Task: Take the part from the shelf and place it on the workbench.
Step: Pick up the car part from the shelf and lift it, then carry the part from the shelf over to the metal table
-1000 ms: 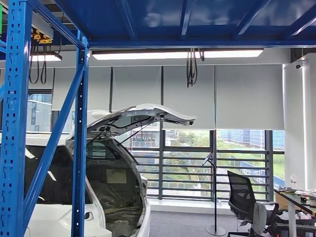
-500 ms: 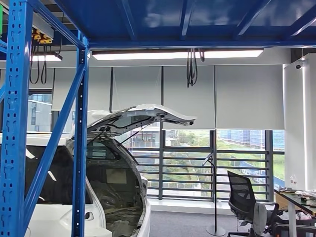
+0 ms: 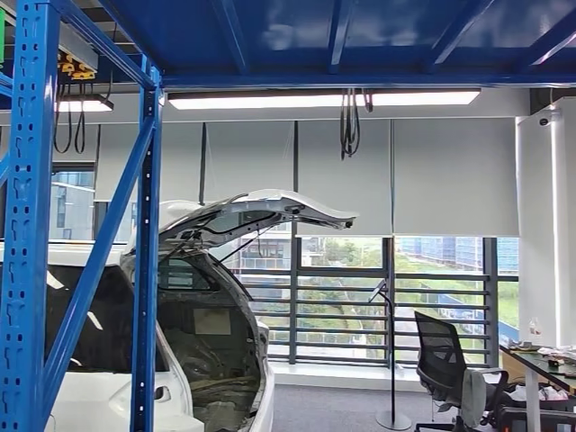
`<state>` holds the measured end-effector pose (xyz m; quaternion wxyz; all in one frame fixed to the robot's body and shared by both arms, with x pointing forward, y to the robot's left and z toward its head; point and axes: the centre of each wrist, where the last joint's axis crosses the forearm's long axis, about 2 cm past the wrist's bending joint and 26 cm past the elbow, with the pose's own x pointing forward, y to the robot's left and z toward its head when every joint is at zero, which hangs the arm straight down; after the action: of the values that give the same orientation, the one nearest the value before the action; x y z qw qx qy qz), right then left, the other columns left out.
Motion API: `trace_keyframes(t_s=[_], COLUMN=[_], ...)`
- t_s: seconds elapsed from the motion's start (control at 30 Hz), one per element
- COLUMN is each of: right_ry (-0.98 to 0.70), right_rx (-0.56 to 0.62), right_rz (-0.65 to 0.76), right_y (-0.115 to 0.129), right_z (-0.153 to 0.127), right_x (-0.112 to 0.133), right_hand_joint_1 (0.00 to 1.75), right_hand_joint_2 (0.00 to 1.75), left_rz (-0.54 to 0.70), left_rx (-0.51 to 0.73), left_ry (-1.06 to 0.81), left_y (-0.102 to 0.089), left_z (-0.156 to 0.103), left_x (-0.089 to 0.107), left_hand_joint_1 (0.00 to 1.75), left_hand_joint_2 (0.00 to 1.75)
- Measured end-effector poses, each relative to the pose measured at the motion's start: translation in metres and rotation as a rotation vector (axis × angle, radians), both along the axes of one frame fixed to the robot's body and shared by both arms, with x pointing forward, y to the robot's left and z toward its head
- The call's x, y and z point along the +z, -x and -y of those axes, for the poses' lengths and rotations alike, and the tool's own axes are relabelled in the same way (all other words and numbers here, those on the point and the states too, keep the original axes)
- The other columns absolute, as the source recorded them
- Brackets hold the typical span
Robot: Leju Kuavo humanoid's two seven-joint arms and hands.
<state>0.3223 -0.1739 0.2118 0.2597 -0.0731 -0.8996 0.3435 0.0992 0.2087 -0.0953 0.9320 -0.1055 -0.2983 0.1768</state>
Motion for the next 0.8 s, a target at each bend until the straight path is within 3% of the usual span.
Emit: trace_keyframes(t_s=[0.6,0.8], right_ry=[-0.241,-0.281], right_rx=[0.389,0.465], right_rz=[-0.115,-0.127], right_y=[0.013,0.019], right_z=[-0.052,-0.067], right_x=[0.021,0.027], right_hand_joint_1=[1.75,1.75], right_hand_joint_2=[1.75,1.75], left_rz=[-0.003,-0.002], left_rx=[-0.045,-0.054], left_ry=[-0.005,-0.006], left_y=[-0.008,-0.009], left_z=[0.002,0.003], left_x=[0.002,0.003], left_hand_joint_1=[0.00,0.00], left_hand_joint_2=[1.75,1.75])
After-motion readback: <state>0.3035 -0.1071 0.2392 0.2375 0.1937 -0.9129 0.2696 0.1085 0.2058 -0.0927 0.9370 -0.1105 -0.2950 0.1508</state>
